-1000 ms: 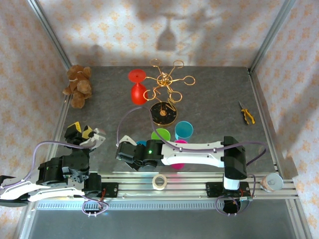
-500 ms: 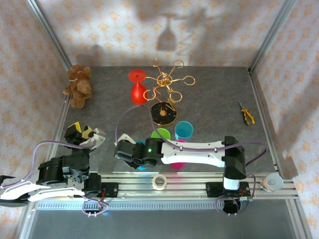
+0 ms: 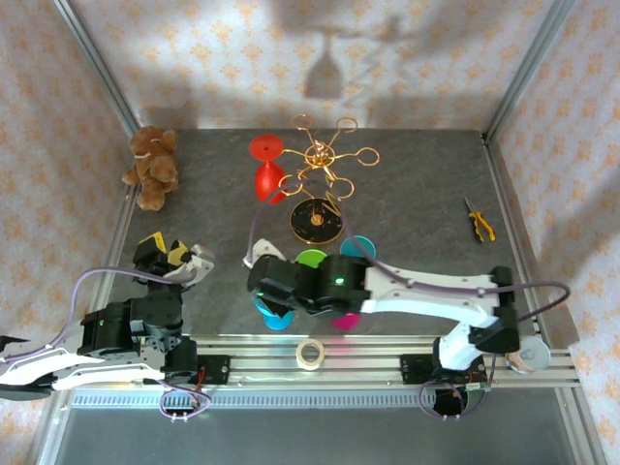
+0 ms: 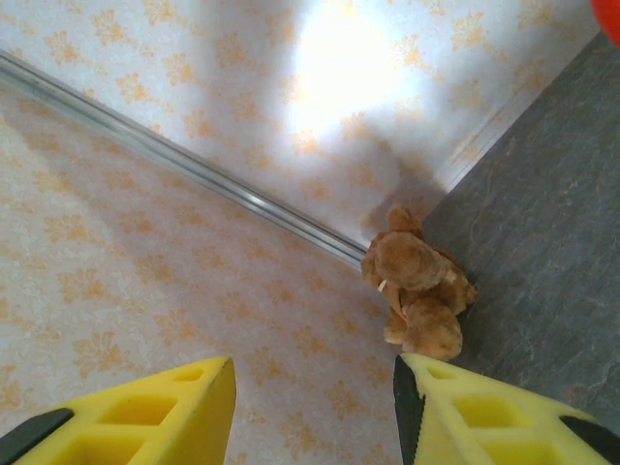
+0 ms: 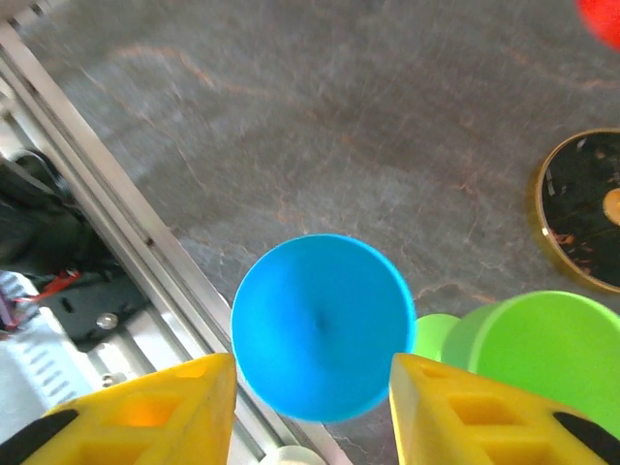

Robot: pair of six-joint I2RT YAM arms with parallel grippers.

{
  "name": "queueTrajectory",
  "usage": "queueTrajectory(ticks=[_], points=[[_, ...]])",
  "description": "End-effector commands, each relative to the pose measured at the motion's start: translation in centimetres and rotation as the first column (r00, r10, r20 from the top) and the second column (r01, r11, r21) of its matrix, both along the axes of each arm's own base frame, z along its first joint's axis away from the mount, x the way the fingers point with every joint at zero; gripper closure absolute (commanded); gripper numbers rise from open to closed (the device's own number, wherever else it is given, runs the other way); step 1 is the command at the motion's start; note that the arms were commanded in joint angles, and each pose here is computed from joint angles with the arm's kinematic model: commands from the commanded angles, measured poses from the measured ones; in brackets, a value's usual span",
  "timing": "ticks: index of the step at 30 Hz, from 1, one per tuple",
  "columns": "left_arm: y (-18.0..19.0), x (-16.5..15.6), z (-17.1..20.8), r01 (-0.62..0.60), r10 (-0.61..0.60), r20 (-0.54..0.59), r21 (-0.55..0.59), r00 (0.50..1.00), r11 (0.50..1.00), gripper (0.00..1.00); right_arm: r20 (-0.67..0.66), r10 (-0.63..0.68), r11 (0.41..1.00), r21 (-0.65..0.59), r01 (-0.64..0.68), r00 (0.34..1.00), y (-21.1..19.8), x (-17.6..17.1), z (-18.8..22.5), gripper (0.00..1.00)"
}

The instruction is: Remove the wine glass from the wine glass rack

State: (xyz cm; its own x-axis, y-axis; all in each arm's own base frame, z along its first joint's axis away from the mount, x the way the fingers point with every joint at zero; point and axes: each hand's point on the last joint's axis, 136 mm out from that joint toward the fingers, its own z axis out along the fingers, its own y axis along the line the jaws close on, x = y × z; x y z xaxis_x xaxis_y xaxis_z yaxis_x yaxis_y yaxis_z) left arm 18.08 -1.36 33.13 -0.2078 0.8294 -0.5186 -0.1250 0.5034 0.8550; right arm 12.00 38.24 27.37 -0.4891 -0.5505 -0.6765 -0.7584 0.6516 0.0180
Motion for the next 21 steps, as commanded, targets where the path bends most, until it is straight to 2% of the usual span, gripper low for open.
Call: queueTrajectory(ticks=[1,5,11,12,15,17,21], points=[[0.8,-0.3,2.9,-0.059,0.066,0.045,-0.144,0.997,0.988,0.50,0.036,-0.019,0.996,0.090,0.016,0.999,-2.3,0.0,4.5,0.53],[-0.5,0.1,4.0,-0.026,0.039,0.056,-0.214,0.998,0.977,0.48,0.038,-0.014,0.991,0.132,0.009,0.999,-3.4,0.1,6.4,0.53],[-2.5,0.6,7.5,0.052,-0.014,0.097,-0.403,0.995,0.914,0.39,0.024,-0.049,0.980,0.194,0.043,0.999,-5.8,0.9,8.6,0.50],[-2.7,0.7,8.2,0.065,-0.032,0.089,-0.407,0.996,0.911,0.39,0.018,-0.052,0.977,0.208,0.047,0.998,-6.1,1.2,8.9,0.50],[-3.0,1.3,9.4,0.106,-0.089,0.058,-0.576,0.994,0.811,0.38,-0.005,-0.071,0.968,0.241,0.070,0.997,-6.9,2.1,9.5,0.50],[-3.3,1.8,9.4,0.097,-0.102,0.030,-0.648,0.994,0.755,0.38,-0.021,-0.067,0.964,0.258,0.071,0.998,-7.2,2.3,9.9,0.50],[-5.6,3.8,7.8,0.037,-0.138,-0.082,-0.720,0.987,0.693,0.38,-0.032,-0.070,0.958,0.276,0.076,0.997,-7.8,3.0,10.4,0.49]])
